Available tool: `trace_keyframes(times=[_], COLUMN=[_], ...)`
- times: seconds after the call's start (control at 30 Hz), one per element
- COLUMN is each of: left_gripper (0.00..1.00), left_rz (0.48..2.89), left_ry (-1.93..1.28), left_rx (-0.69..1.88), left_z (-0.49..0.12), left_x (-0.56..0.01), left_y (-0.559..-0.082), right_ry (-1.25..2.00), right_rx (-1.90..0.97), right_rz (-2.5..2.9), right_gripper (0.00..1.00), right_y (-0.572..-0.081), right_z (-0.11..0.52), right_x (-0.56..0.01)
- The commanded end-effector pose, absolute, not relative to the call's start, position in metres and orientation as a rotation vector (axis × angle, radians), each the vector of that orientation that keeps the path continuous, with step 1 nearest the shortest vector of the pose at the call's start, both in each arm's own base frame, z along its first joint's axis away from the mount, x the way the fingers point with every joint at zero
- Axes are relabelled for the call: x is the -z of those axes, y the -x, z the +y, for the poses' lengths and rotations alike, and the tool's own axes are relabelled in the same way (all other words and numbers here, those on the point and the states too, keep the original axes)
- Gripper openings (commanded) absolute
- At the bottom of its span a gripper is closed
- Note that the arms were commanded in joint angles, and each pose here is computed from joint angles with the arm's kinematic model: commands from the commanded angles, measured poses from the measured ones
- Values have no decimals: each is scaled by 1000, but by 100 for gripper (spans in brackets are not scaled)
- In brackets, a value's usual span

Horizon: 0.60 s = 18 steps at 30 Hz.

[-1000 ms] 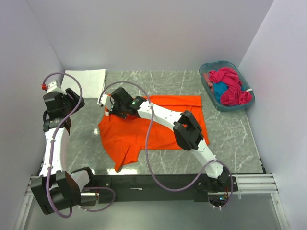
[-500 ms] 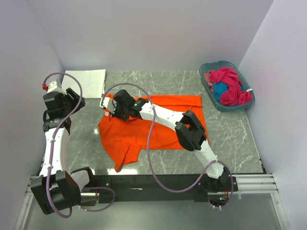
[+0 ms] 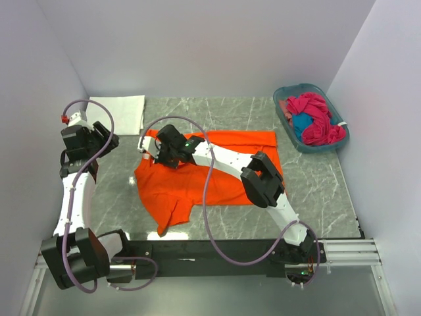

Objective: Fold and stack the t-shirts
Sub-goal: Fold the tshirt

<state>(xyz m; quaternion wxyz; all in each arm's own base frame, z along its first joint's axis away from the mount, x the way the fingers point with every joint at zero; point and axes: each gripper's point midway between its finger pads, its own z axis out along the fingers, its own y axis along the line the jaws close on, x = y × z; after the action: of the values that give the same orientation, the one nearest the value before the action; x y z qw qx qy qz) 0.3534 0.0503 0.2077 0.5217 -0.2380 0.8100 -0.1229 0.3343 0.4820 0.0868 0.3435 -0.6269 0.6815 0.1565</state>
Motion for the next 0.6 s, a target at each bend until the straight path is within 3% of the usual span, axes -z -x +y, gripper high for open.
trace_keyframes(times=[0.0,0.27,0.3,0.33,0.57], left_gripper=[60,60,60,61,63], left_rz=[1924,1935,1933,1941,1960], left_ry=[530,530,531,529,537], left_rx=[318,325,330,338,380], left_z=[47,46,45,44,40], left_x=[-213,-209,-210,-207,-201], left_y=[-358,-359,-359,-360,-364], right_ry=[1600,1669,1680,1684,1374], right_rx=[-443,-465,-464,-466,-545], right_rz=[1680,1707,1715,1715,1797], right_gripper=[0,1,6,24,42], right_y=[-333,-324,-322,-321,-364], right_z=[485,483,480,479,437], right_x=[-134,-116,-114,-114,-174])
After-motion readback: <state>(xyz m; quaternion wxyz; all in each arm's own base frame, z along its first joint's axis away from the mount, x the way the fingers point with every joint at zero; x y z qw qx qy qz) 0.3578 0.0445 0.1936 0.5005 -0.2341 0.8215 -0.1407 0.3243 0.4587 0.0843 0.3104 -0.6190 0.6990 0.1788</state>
